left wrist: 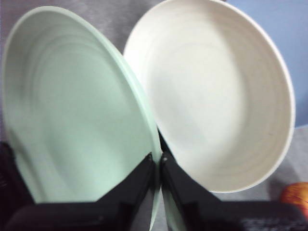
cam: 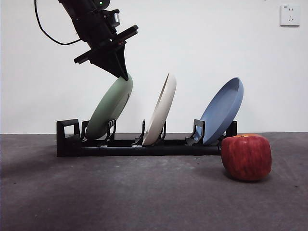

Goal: Take the green plate from the plate rack,put the plate on the table,take the apple from the table,put the apple in the plate

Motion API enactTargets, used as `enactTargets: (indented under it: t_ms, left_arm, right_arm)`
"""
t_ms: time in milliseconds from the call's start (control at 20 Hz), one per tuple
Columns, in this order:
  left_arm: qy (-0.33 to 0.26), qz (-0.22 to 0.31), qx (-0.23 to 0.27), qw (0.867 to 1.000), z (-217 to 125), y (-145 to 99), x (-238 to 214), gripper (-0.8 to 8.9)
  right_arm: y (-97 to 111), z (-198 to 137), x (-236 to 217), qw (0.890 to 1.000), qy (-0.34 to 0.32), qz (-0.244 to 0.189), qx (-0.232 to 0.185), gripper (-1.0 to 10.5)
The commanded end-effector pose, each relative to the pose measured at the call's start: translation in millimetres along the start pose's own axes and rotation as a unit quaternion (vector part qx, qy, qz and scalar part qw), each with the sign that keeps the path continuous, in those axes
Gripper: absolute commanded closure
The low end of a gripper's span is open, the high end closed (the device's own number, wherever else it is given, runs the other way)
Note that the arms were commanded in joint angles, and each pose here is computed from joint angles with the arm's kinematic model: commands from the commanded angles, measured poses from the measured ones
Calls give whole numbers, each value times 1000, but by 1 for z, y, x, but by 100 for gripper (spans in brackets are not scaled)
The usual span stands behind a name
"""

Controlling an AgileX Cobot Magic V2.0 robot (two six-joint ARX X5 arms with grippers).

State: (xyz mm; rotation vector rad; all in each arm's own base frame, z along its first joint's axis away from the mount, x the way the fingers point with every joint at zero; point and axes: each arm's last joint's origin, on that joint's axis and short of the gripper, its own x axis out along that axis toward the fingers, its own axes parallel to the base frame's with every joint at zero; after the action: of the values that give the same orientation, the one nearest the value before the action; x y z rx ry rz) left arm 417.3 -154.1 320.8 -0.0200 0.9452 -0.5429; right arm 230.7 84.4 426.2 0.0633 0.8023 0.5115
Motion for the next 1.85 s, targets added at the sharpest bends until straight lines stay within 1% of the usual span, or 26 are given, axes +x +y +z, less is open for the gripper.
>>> enactTargets:
  t_ms: [50, 150, 250, 400, 500, 550, 600, 650, 750, 800, 950, 1050, 1150, 1250, 1300, 1350, 1500, 1600, 1650, 1700, 1750, 1850]
  left_arm:
    - [-1, 2, 7, 1000, 3, -1, 2, 822]
    - [-15, -3, 17, 1000, 11, -11, -10, 822]
    - [-42, -11, 34, 998, 23, -28, -31, 822]
    - [-98, -30, 63, 993, 40, -59, -81, 822]
    - [-128, -67, 87, 986, 42, -81, -121, 822]
    - [-135, -84, 104, 982, 40, -91, -141, 822]
    - [-138, -88, 118, 979, 34, -101, -158, 822]
    - [-146, -88, 136, 976, 30, -110, -172, 822]
    - [-168, -108, 161, 967, 21, -131, -195, 822]
    - [-176, -110, 172, 963, 16, -141, -204, 822]
    - [-195, -104, 216, 951, -4, -176, -229, 822]
    - [-189, -70, 248, 948, -23, -196, -240, 822]
    - [-157, -28, 274, 948, -50, -210, -243, 822]
    - [-115, -6, 296, 948, -80, -214, -242, 822]
    - [-93, 7, 297, 950, -96, -212, -239, 822]
    - [-68, 16, 296, 953, -113, -210, -234, 822]
    - [12, 29, 271, 962, -159, -197, -210, 822]
    - [60, 66, 253, 963, -184, -188, -185, 822]
    - [81, 88, 247, 962, -194, -185, -171, 822]
    - [93, 101, 242, 960, -202, -184, -156, 822]
    - [96, 102, 242, 960, -209, -183, -140, 822]
    - [74, 91, 237, 964, -218, -185, -108, 822]
  right_arm:
    - [0, 1, 2, 1000, -1, -1, 4, 384]
    - [0, 1, 2, 1000, -1, -1, 6, 384]
    - [0, 1, 2, 1000, -1, -1, 8, 384]
    - [0, 1, 2, 1000, -1, -1, 7, 384]
    - [0, 1, 2, 1000, -2, -1, 7, 384]
    - [0, 1, 2, 1000, -2, -1, 7, 384]
    - [0, 1, 2, 1000, -1, -1, 7, 384]
    - [0, 1, 2, 1000, -2, -1, 7, 384]
    - [0, 1, 2, 1000, -2, -1, 4, 384]
    - [0, 1, 2, 1000, -2, -1, 3, 384]
    - [0, 1, 2, 1000, -1, -2, 2, 384]
    - [0, 1, 2, 1000, -2, -2, 2, 384]
    - [-1, 1, 1, 1000, -4, -14, 2, 384]
    - [-2, 2, 1, 1000, -7, -28, 2, 384]
    - [-2, 2, 1, 1000, -7, -30, 2, 384]
    - [-2, 2, 1, 1000, -7, -30, 2, 384]
    - [-2, 2, 1, 999, -9, -33, 1, 384]
    - [-2, 2, 1, 999, -9, -33, 2, 384]
    - [-2, 2, 1, 999, -9, -33, 2, 384]
    - [-2, 2, 1, 999, -9, -33, 2, 384]
    - [-2, 2, 1, 999, -9, -33, 2, 384]
    - [-2, 2, 1, 999, -9, -33, 2, 384]
